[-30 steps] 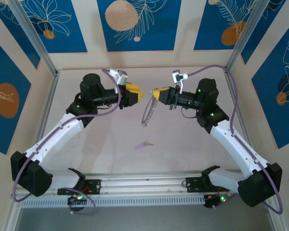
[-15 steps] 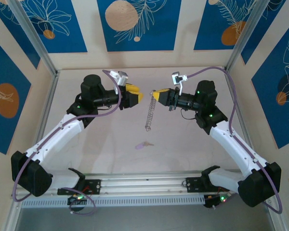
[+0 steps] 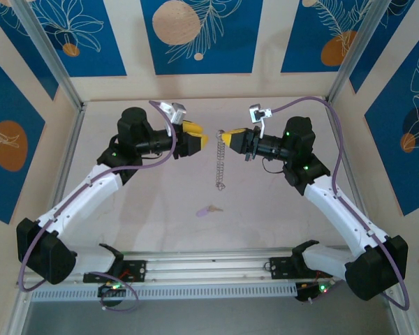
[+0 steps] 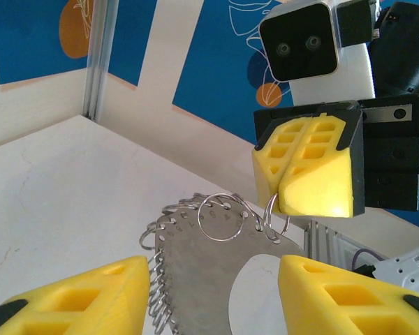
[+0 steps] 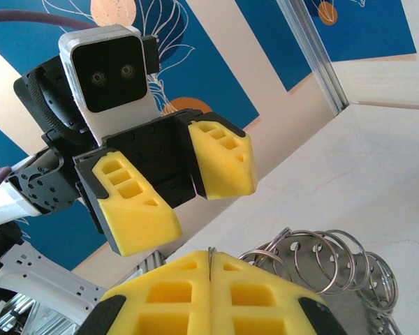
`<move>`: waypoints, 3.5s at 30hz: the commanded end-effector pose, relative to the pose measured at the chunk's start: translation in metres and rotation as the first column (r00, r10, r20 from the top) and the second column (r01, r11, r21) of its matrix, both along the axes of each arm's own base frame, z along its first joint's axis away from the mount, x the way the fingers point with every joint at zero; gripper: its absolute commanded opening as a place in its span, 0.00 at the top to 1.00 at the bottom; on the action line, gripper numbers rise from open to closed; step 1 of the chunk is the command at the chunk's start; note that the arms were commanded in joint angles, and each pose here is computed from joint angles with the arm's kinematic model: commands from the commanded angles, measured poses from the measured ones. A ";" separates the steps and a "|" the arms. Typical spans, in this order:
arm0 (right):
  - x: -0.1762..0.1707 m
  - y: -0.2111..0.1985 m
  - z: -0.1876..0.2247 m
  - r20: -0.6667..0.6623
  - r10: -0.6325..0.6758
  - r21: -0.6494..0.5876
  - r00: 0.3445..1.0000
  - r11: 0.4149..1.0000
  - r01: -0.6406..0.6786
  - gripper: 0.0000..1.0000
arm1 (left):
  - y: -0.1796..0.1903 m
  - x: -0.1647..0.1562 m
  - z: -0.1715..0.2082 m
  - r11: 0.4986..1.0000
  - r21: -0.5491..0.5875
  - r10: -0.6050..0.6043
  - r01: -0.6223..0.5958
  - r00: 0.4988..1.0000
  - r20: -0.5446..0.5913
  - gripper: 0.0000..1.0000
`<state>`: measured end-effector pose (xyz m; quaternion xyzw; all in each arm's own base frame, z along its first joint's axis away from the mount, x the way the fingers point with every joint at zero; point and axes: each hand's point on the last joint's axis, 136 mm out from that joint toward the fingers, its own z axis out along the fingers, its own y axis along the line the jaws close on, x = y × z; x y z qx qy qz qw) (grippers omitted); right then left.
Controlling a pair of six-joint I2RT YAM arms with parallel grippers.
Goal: Put the keys on the keyring
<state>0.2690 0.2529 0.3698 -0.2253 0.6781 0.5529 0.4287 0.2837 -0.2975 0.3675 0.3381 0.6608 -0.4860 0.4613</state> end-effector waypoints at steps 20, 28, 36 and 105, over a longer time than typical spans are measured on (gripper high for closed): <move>0.000 0.000 0.016 0.060 -0.011 0.057 0.998 0.998 0.008 1.00 | -0.011 -0.009 0.026 0.991 -0.096 -0.097 0.096 0.995 0.001 0.47; 0.001 0.000 0.015 0.059 -0.010 0.058 0.998 0.998 0.006 1.00 | -0.013 -0.008 0.027 0.989 -0.102 -0.109 0.108 0.994 -0.004 0.47; 0.003 0.001 0.013 0.053 -0.008 0.055 0.999 0.998 0.005 1.00 | -0.012 -0.008 0.027 0.989 -0.101 -0.106 0.105 0.994 -0.004 0.46; 0.005 0.004 0.008 0.037 0.004 0.066 0.999 0.998 -0.007 1.00 | -0.013 -0.004 0.029 0.991 -0.106 -0.089 0.087 0.996 -0.015 0.41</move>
